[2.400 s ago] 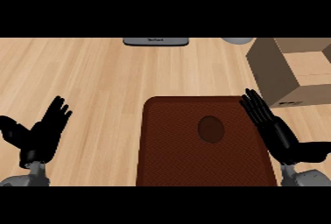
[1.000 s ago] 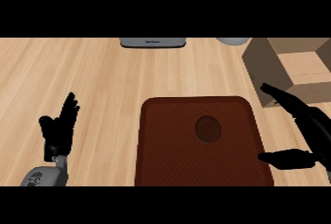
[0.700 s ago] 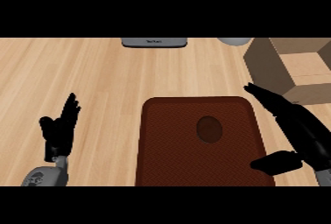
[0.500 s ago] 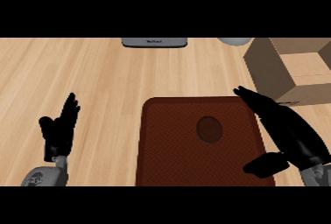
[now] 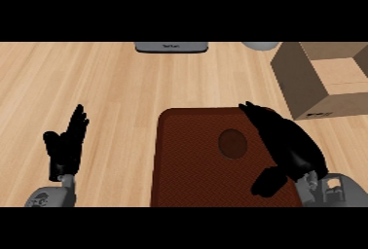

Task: Pick the cupcake from the tray and place it in the cardboard box

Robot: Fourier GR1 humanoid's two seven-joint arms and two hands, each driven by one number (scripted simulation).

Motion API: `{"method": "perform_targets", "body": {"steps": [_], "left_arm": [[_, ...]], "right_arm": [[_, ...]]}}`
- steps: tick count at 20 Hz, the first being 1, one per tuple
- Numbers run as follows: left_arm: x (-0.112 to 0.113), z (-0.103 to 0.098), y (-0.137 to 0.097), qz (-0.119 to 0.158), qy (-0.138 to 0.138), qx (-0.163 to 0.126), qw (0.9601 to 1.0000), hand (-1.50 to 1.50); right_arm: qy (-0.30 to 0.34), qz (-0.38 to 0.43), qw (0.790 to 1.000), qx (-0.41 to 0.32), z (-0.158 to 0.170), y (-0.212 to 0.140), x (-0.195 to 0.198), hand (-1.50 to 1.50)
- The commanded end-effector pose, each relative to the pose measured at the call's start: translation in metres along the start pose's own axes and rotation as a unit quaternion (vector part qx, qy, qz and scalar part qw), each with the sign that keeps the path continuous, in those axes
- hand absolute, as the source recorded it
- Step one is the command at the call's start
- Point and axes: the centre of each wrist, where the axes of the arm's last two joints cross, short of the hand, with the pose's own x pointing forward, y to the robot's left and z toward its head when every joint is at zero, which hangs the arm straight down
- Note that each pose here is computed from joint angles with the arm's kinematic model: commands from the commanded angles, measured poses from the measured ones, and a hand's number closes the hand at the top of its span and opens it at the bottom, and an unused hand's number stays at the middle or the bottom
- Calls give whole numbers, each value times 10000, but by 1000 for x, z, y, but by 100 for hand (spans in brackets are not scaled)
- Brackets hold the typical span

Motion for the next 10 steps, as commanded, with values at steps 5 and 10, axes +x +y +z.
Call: {"method": "perform_targets", "body": {"steps": [5,10], "left_arm": [[7,-11,-7,-7,-11,-32,10000,0],[16,8,-7,-46,12,70,10000,0]], "right_arm": [[226,7,9997,46,3,28,26,-150],[445,98,9989,143,-24,29,37,-150]]}}
